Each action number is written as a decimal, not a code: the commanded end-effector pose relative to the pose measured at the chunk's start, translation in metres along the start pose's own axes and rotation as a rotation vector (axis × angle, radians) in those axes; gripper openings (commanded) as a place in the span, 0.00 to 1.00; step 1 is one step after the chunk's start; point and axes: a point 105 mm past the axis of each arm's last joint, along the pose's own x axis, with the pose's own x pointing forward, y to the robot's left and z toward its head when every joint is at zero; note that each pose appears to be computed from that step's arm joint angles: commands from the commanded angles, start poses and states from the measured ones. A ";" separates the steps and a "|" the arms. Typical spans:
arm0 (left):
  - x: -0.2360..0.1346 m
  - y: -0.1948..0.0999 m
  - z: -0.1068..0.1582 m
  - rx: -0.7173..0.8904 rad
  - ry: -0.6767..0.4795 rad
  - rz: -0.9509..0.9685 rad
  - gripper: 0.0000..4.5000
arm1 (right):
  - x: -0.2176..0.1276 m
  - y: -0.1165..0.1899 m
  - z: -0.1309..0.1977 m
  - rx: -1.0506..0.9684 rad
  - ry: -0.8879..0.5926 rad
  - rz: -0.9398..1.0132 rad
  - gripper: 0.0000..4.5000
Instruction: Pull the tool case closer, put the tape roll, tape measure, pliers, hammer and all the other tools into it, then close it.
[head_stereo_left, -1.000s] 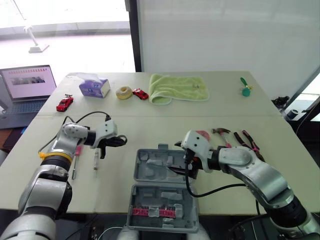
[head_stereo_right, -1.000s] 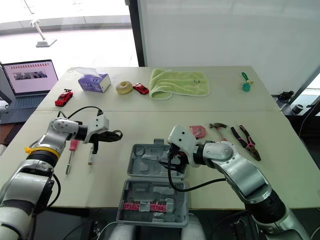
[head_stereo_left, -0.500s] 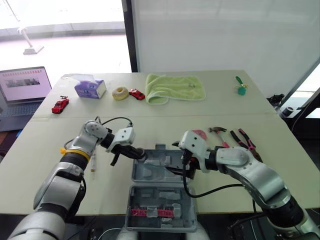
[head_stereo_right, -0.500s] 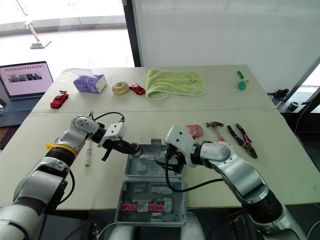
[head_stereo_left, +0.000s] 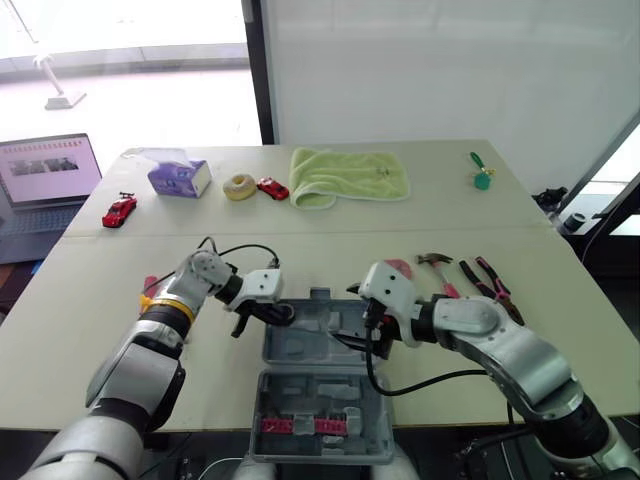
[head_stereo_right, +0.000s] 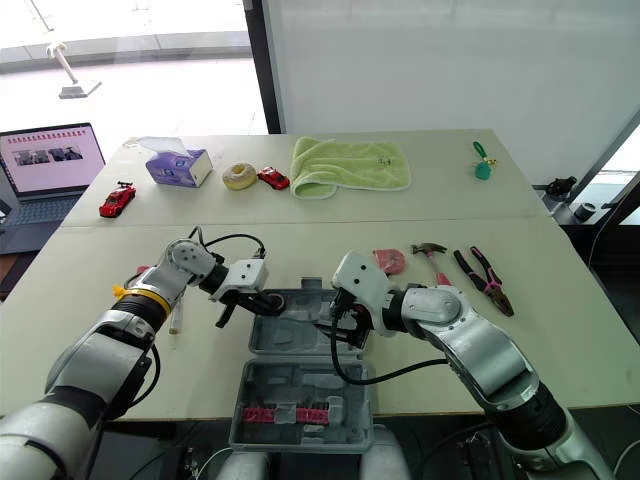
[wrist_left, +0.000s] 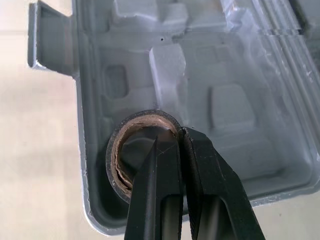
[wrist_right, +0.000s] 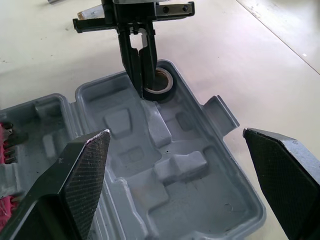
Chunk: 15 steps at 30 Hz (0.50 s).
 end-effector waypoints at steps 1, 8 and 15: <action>-0.005 0.005 -0.002 0.013 0.046 0.010 0.00 | -0.005 0.003 0.012 -0.032 -0.046 -0.003 1.00; -0.006 0.007 -0.001 0.004 0.044 0.026 0.00 | -0.005 0.003 0.012 -0.030 -0.046 -0.007 1.00; -0.008 0.014 0.010 0.013 -0.003 0.052 0.47 | -0.005 0.002 0.011 -0.029 -0.044 -0.010 1.00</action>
